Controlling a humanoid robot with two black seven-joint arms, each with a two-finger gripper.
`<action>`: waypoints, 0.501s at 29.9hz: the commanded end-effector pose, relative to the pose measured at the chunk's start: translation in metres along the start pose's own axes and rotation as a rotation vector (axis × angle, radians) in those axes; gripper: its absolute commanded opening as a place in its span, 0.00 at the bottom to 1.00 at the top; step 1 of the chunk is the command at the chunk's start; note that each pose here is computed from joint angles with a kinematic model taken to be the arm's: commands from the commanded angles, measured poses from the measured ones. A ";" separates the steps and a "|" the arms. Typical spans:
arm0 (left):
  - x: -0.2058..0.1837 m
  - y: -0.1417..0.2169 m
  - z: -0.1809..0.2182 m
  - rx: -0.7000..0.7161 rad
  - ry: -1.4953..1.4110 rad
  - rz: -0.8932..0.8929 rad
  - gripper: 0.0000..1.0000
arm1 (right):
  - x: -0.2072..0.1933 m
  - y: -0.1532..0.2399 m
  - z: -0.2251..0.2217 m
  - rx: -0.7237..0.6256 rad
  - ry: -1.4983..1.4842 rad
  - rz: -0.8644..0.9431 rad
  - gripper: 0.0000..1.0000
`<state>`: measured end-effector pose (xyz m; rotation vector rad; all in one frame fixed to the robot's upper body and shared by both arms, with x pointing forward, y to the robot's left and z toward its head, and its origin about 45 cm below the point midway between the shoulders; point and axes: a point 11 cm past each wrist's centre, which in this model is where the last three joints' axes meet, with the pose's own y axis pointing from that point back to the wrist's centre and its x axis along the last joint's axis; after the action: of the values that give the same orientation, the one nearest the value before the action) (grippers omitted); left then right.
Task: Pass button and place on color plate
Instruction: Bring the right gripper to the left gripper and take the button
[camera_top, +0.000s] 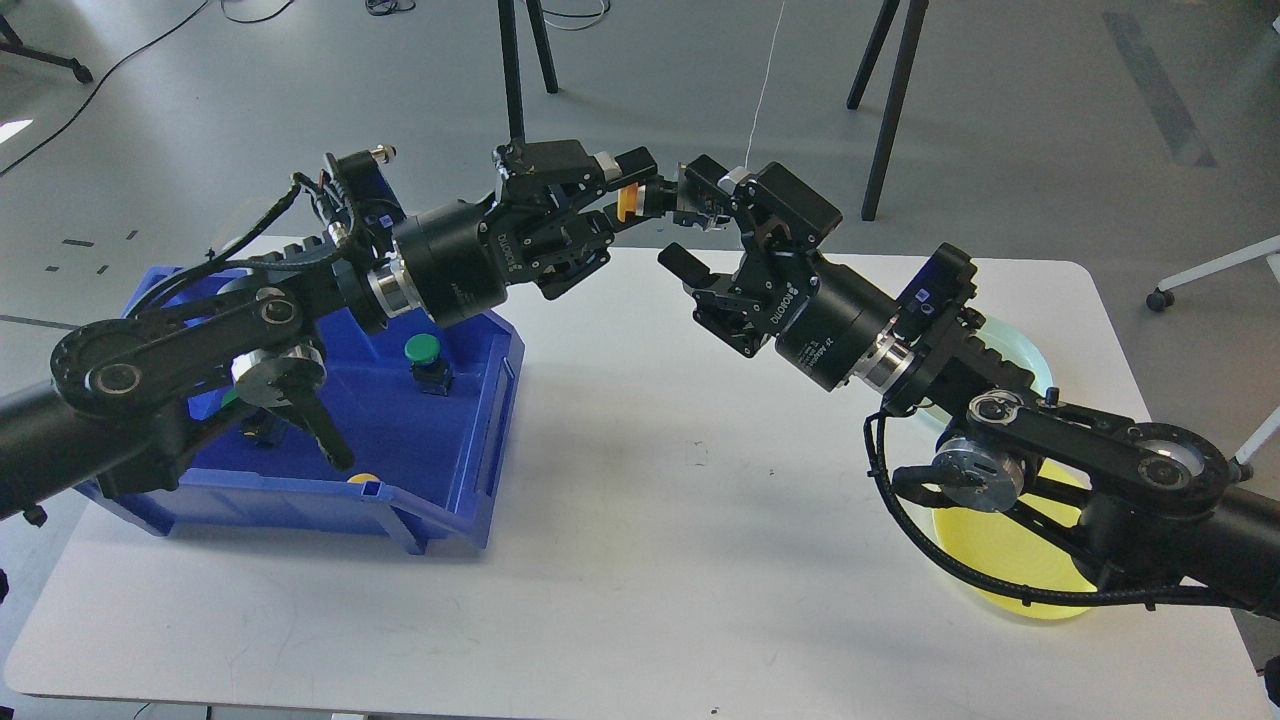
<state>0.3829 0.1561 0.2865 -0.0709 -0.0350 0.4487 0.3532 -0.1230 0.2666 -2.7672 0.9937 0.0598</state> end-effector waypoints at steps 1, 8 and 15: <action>0.000 0.000 0.000 0.000 0.000 0.000 0.06 | 0.003 0.000 -0.003 0.009 -0.001 0.010 0.61; 0.000 0.000 0.000 0.000 0.001 -0.002 0.06 | 0.007 0.001 -0.005 0.015 0.004 0.026 0.53; 0.000 0.001 0.000 0.001 0.000 0.000 0.06 | 0.009 0.001 -0.007 0.021 0.003 0.033 0.41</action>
<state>0.3827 0.1560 0.2864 -0.0707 -0.0341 0.4471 0.3592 -0.1311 0.2724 -2.7345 1.0346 0.0496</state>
